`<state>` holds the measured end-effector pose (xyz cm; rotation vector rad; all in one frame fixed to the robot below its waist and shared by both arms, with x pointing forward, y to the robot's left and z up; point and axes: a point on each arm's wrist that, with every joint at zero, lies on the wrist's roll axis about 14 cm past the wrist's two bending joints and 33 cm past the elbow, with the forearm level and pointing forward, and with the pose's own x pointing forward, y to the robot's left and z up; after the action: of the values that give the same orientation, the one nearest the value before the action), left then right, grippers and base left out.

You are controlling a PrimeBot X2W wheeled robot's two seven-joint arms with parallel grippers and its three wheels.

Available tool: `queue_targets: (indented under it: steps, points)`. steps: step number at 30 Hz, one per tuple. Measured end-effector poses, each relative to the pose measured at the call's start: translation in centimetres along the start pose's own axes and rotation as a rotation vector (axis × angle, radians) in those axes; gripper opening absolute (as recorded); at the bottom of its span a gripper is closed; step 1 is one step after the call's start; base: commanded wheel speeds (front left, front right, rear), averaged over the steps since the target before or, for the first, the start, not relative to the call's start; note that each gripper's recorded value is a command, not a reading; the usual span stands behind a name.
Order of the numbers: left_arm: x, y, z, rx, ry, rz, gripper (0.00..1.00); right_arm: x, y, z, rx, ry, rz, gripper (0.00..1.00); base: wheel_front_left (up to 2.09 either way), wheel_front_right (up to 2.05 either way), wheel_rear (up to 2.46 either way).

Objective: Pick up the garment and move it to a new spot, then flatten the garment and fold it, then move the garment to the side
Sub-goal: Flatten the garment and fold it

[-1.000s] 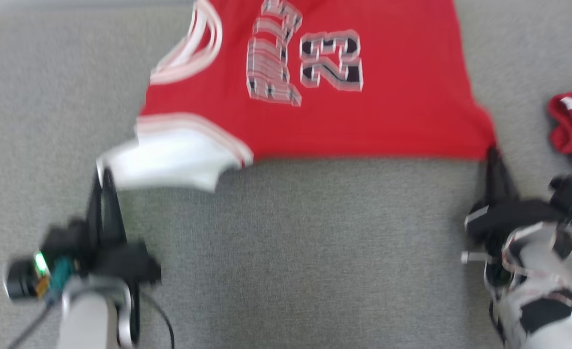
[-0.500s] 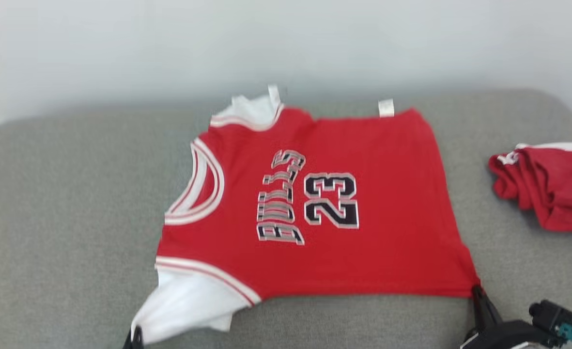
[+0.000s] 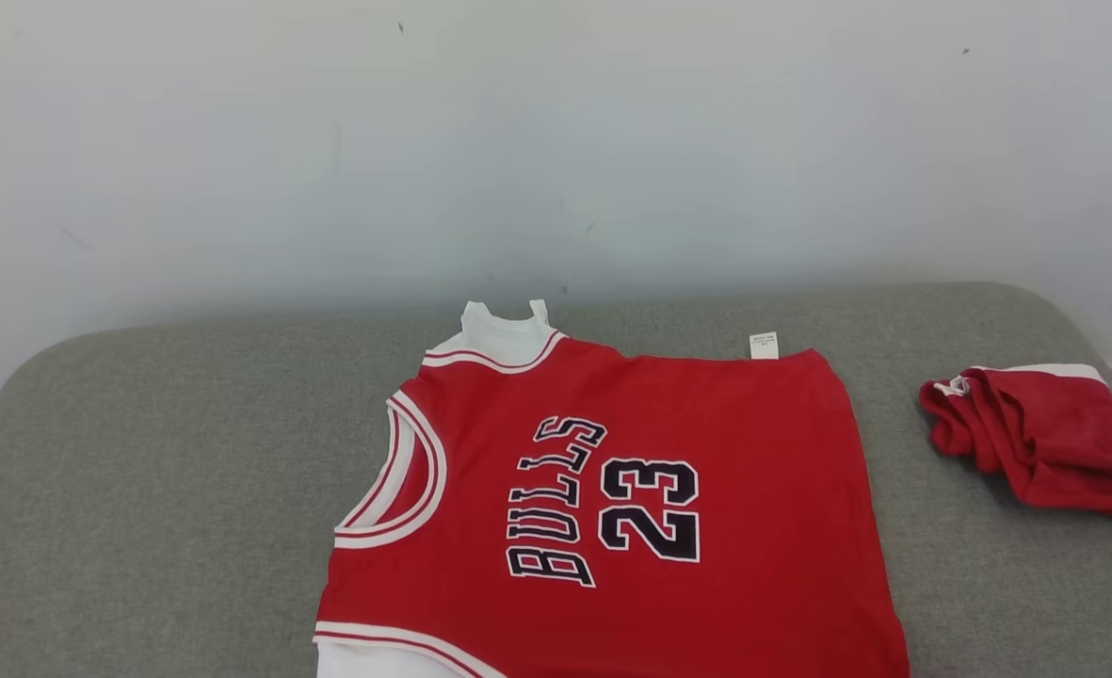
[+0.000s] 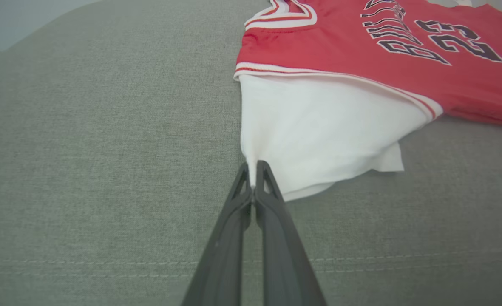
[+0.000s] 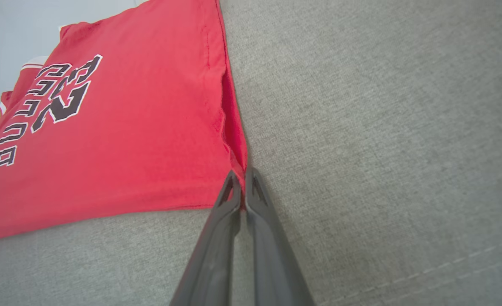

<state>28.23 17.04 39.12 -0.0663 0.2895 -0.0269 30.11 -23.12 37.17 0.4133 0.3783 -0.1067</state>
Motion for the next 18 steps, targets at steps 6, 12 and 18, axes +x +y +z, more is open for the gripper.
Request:
queue_targets:
  steps: [6, 12, 18]
  points:
    - [-0.9, -0.4, -0.3, 0.022, -0.001, -0.01, 0.0, -0.5, -0.4, -0.9, 0.001, 0.025, -0.006, 0.0, 0.0, 0.0, 0.0]
    - [0.9, -1.3, 5.4, 0.046, -0.166, -0.039, 0.0, 0.6, -0.9, 2.5, 0.016, -0.068, -0.019, 0.0, 0.0, 0.0, 0.0]
    - [3.2, -2.6, 13.2, 0.073, -0.382, -0.087, 0.0, 2.3, 0.5, 5.4, 0.039, -0.146, 0.007, 0.0, 0.0, 0.0, 0.0]
